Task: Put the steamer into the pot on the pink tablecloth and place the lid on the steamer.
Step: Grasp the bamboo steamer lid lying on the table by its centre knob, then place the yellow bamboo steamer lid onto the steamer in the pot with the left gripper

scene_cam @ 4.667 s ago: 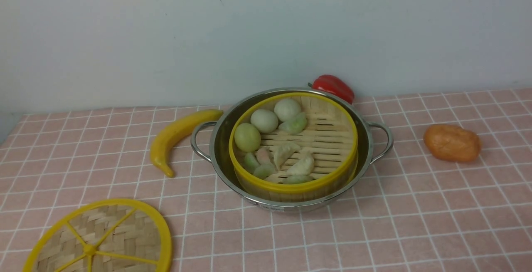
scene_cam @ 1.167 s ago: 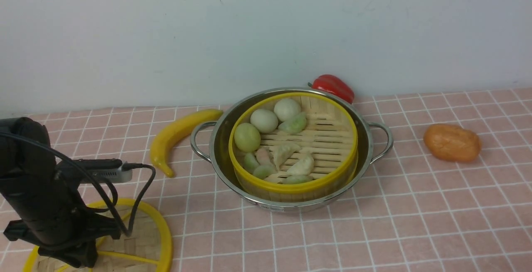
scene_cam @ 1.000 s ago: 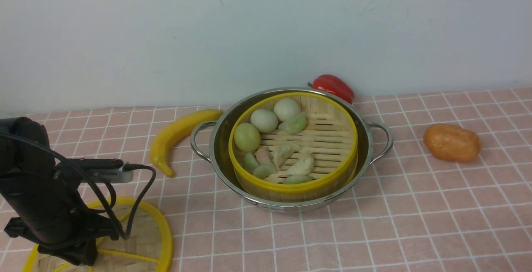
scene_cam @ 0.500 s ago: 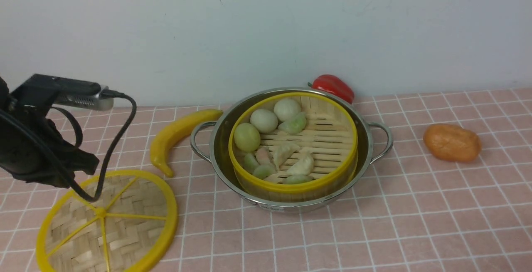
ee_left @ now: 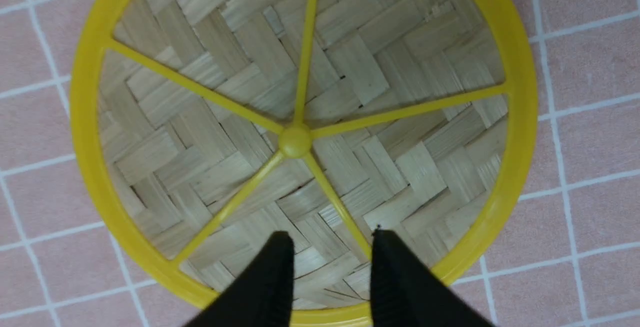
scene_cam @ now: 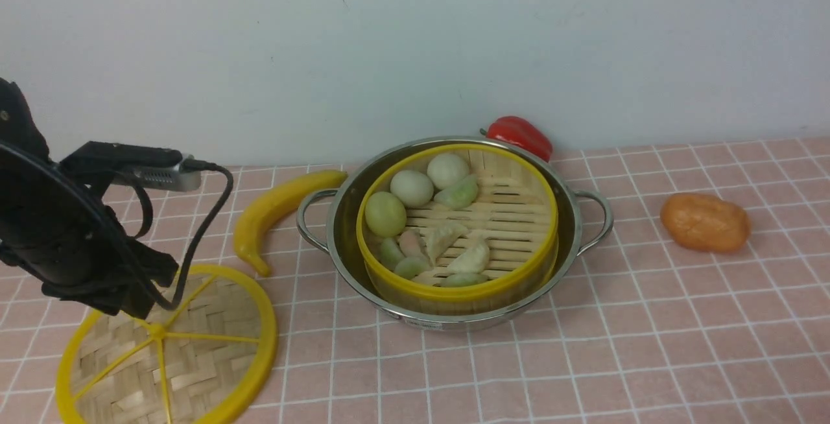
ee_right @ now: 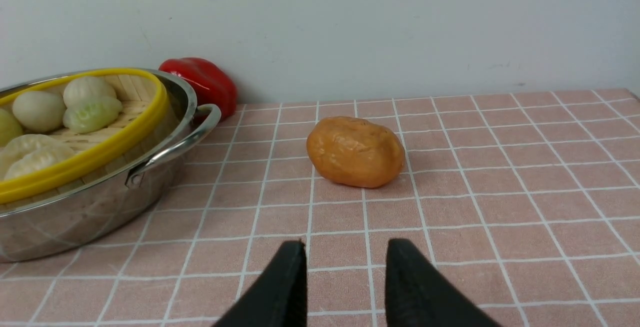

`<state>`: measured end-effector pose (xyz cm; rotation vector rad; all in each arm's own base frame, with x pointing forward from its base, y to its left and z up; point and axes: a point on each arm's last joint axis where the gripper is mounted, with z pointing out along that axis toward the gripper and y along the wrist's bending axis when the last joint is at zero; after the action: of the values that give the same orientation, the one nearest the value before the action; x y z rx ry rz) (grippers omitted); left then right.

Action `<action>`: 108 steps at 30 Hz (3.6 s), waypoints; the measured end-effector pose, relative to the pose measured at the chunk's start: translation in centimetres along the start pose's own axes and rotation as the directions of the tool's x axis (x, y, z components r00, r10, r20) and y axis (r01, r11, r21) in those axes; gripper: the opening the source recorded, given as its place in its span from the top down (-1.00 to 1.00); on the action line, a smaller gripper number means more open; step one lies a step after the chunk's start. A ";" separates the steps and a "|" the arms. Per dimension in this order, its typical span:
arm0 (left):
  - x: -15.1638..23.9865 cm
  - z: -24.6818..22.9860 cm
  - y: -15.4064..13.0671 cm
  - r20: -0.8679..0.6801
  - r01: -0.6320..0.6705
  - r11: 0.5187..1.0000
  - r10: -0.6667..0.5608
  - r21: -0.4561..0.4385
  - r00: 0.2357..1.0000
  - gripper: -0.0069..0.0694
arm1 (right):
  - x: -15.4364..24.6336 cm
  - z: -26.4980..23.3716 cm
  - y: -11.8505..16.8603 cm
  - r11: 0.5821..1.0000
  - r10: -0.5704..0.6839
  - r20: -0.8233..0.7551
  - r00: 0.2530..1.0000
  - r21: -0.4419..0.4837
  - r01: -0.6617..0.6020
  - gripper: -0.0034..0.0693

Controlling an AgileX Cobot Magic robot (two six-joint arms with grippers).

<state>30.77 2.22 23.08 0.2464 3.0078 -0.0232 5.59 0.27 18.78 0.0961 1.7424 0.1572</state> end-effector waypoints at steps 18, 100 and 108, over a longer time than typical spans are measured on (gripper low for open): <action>-1.5 4.8 0.5 -0.043 0.007 1.000 -0.006 0.008 0.999 0.36 | 0.0 0.0 0.0 1.000 0.000 0.000 1.000 0.000 0.000 0.24; -2.4 4.0 1.9 -0.218 -0.049 0.998 0.037 -0.050 0.975 0.51 | 0.0 0.0 0.0 1.000 0.000 0.000 1.000 0.000 0.000 0.24; -3.3 -3.3 2.0 -0.018 -0.050 0.996 0.049 -0.068 0.999 0.51 | 0.0 0.0 0.0 1.000 0.000 0.000 1.000 0.000 0.000 0.24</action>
<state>33.94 3.72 26.74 0.3152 3.0110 0.0866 5.59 0.27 18.78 0.0961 1.7424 0.1572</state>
